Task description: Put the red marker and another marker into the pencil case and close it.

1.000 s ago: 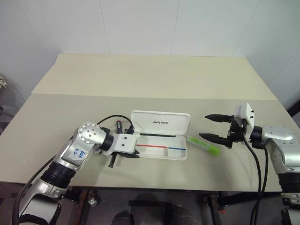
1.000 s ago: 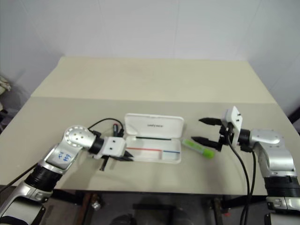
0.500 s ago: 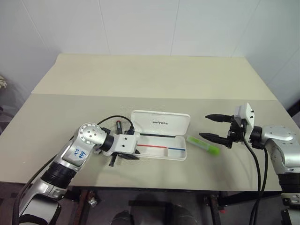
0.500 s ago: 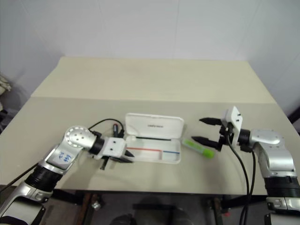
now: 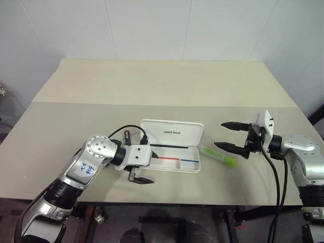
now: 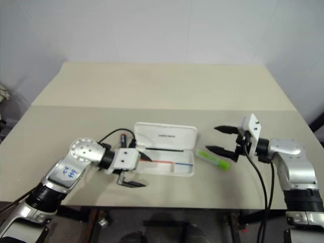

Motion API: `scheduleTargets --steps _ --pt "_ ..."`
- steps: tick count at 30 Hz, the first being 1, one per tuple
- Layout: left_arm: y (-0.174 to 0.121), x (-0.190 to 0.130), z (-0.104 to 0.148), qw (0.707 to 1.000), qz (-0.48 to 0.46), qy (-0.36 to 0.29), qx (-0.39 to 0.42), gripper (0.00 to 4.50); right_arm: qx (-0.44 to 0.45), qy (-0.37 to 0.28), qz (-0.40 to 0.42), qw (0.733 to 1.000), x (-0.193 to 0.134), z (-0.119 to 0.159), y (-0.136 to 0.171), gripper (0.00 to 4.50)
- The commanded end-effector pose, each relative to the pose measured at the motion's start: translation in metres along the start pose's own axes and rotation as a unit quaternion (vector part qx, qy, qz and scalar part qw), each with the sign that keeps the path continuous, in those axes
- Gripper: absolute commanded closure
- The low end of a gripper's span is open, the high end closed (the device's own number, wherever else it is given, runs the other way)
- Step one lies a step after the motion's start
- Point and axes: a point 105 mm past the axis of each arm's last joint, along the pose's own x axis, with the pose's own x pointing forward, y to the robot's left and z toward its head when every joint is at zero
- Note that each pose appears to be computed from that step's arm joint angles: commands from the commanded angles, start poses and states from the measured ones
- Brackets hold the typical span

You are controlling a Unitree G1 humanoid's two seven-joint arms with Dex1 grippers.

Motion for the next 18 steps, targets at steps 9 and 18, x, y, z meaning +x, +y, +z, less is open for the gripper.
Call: scheduleTargets --steps 9,18 --pt "-0.005 -0.034 0.042 0.962 0.201 -0.120 -0.139 0.02 -0.020 -0.016 0.030 0.999 0.003 0.015 -0.008 0.00" --pt "0.004 -0.061 0.035 0.874 0.371 -0.182 -0.256 0.02 -0.011 -0.070 0.060 0.996 0.001 0.032 -0.006 0.00"
